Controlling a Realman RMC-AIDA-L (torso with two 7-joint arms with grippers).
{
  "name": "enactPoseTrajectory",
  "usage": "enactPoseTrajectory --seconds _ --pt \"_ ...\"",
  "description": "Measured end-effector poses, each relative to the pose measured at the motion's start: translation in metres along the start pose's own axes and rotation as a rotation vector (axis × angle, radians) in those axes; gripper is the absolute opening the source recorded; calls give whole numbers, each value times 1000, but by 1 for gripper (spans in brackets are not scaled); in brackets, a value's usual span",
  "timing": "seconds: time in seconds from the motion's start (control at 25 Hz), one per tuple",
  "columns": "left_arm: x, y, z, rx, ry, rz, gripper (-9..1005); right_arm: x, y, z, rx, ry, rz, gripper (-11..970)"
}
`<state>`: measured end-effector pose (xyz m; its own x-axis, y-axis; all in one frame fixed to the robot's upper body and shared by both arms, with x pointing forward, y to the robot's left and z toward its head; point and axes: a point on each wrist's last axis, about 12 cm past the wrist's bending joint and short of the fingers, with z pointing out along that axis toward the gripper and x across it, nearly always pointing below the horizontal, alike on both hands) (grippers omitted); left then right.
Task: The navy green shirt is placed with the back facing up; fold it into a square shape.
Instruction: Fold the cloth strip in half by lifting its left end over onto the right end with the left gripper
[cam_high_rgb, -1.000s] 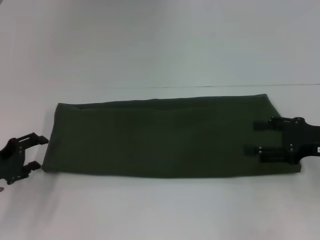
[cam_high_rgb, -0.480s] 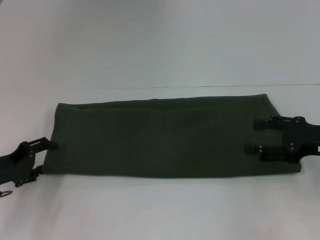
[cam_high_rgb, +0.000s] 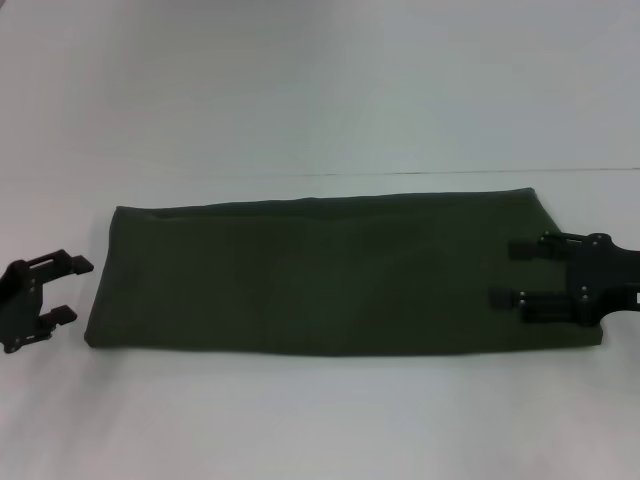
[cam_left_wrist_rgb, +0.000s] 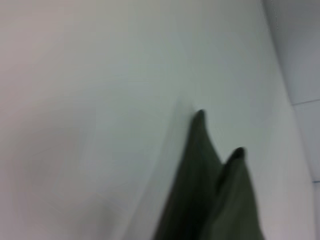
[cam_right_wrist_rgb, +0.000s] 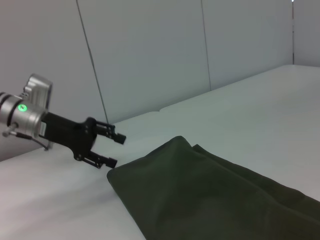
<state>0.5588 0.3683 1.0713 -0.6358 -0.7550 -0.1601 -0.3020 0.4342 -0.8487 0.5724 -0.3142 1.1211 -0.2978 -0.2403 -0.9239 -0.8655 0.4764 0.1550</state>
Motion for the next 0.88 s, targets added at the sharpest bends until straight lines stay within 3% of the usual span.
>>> enactPoseTrajectory --seconds 0.16,0.36,0.56,0.88 --pt "2 -4 -10 45 70 -9 781 0 0 0 2 0 0 895" --pt "17 4 -17 72 156 -51 780 0 0 0 2 0 1 895" --pt "33 11 -2 46 203 -68 780 -1 0 0 1 -1 0 895" --pt "34 12 12 -4 164 -60 779 -1 0 1 -3 -2 1 896"
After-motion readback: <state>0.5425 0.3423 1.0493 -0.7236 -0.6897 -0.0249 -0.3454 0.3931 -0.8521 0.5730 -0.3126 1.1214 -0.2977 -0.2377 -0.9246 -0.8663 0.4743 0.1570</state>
